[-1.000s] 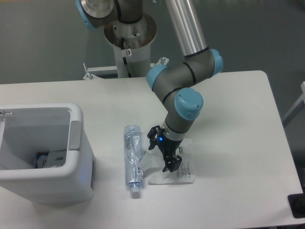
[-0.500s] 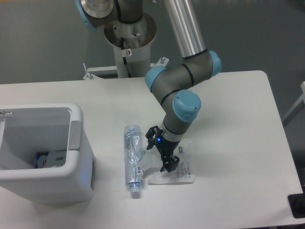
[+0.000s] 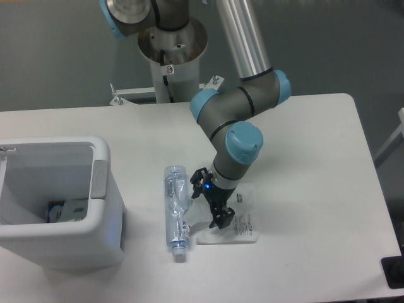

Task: Place the trash in the trash can
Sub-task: 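Lower the gripper onto the white wrapper and close on its edge, then lift the white wrapper up off the table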

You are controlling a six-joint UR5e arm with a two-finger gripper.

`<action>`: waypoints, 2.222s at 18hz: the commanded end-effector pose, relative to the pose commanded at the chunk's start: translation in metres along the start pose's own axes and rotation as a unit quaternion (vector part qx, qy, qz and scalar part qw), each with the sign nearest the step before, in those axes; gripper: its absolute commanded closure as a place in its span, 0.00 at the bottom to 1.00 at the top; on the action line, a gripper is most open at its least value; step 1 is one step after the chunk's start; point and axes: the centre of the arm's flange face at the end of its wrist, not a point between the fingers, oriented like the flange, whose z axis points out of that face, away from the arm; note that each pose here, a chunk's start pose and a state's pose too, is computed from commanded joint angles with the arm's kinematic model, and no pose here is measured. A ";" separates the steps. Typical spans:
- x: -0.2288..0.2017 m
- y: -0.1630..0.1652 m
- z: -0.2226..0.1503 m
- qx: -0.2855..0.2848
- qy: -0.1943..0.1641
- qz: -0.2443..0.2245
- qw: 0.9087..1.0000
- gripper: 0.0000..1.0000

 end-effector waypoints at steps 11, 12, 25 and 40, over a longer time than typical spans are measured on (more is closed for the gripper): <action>0.006 0.002 0.000 -0.005 0.005 -0.005 1.000 0.41; 0.007 0.003 0.000 -0.005 0.007 -0.009 1.000 0.48; 0.002 0.028 -0.046 -0.004 0.010 -0.062 0.998 1.00; -0.071 0.006 -0.226 0.133 -0.123 -0.329 0.927 1.00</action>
